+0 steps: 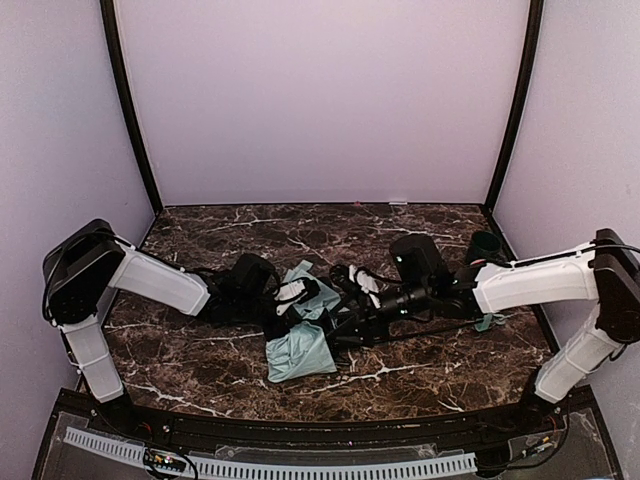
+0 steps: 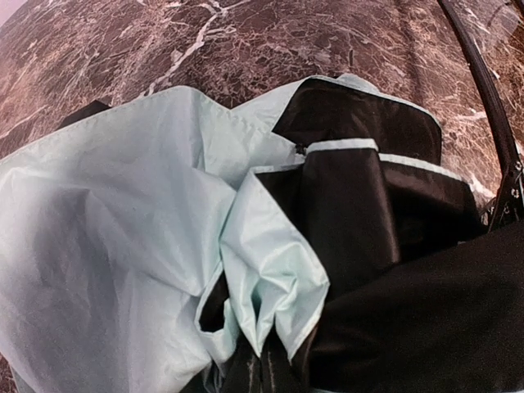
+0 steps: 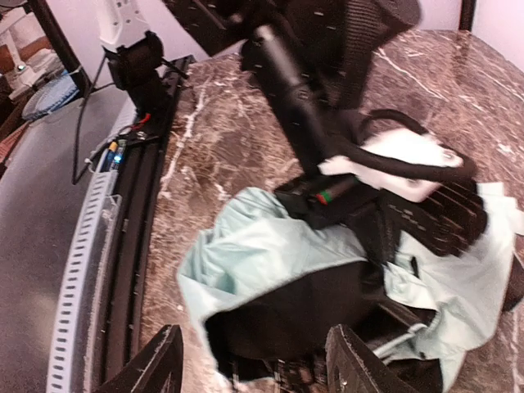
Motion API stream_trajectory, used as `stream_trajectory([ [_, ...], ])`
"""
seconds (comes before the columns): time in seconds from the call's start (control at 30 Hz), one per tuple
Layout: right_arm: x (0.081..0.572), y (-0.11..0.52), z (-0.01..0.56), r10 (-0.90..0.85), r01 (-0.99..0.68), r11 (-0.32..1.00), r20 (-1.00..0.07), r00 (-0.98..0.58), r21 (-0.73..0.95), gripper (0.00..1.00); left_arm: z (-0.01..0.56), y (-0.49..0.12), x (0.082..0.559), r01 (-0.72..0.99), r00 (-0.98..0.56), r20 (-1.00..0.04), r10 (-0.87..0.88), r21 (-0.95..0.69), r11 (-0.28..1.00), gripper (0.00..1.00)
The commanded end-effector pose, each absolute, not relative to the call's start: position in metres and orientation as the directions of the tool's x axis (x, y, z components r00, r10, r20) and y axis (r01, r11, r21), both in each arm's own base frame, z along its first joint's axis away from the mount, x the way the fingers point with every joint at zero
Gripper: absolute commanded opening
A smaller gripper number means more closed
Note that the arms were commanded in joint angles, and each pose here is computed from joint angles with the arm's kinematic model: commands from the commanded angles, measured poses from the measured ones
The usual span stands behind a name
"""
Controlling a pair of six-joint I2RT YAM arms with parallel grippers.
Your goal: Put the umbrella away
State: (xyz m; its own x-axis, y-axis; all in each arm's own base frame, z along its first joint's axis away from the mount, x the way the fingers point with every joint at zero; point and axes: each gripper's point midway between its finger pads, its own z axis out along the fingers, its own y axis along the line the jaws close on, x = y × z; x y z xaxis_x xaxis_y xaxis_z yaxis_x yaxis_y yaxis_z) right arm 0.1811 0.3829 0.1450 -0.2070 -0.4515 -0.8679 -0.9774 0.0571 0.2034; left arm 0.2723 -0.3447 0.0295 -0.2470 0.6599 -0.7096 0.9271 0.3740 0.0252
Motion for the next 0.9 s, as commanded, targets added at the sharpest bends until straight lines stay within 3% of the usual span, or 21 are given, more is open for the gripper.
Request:
stream_trajectory([
  [0.0, 0.173, 0.399, 0.152, -0.404, -0.992, 0.019, -0.906, -0.125, 0.128, 0.67, -0.008, -0.328, 0.243, 0.941, -0.298, -0.608, 0.736, -0.059, 0.333, 0.0],
  [0.1, 0.171, 0.411, 0.137, -0.435, -0.985, 0.006, -0.887, -0.156, 0.17, 0.72, -0.007, -0.329, 0.243, 0.942, -0.299, -0.605, 0.738, -0.061, 0.331, 0.0],
  [0.13, 0.169, 0.415, 0.134, -0.445, -0.985, -0.007, -0.883, -0.151, 0.172, 0.69, -0.007, -0.328, 0.243, 0.941, -0.299, -0.606, 0.737, -0.06, 0.332, 0.0],
  [0.17, 0.167, 0.419, 0.131, -0.46, -0.986, -0.017, -0.877, -0.141, 0.167, 0.57, -0.006, -0.328, 0.243, 0.941, -0.298, -0.607, 0.737, -0.058, 0.332, 0.0],
  [0.2, 0.168, 0.421, 0.128, -0.475, -0.986, -0.021, -0.87, -0.134, 0.164, 0.32, -0.006, -0.328, 0.243, 0.941, -0.297, -0.609, 0.735, -0.058, 0.332, 0.0],
  [0.23, 0.169, 0.423, 0.128, -0.487, -0.986, -0.023, -0.863, -0.133, 0.165, 0.18, -0.005, -0.328, 0.243, 0.942, -0.295, -0.61, 0.736, -0.056, 0.331, 0.0],
  [0.33, 0.17, 0.429, 0.14, -0.476, -0.986, -0.042, -0.871, -0.121, 0.16, 0.0, -0.004, -0.328, 0.241, 0.945, -0.29, -0.615, 0.733, -0.062, 0.322, 0.0],
  [0.47, 0.214, 0.435, 0.164, -0.351, -0.973, 0.141, -0.909, -0.224, 0.185, 0.0, -0.001, -0.334, 0.24, 0.953, -0.265, -0.629, 0.731, -0.052, 0.3, 0.0],
  [0.57, 0.258, 0.428, 0.14, -0.345, -0.914, 0.327, -0.87, -0.351, 0.239, 0.0, 0.004, -0.339, 0.241, 0.957, -0.247, -0.647, 0.721, -0.045, 0.287, 0.0],
  [0.87, 0.275, 0.409, 0.031, -0.444, -0.81, 0.482, -0.704, -0.554, 0.333, 0.0, 0.005, -0.345, 0.242, 0.957, -0.243, -0.684, 0.688, -0.055, 0.284, 0.0],
])
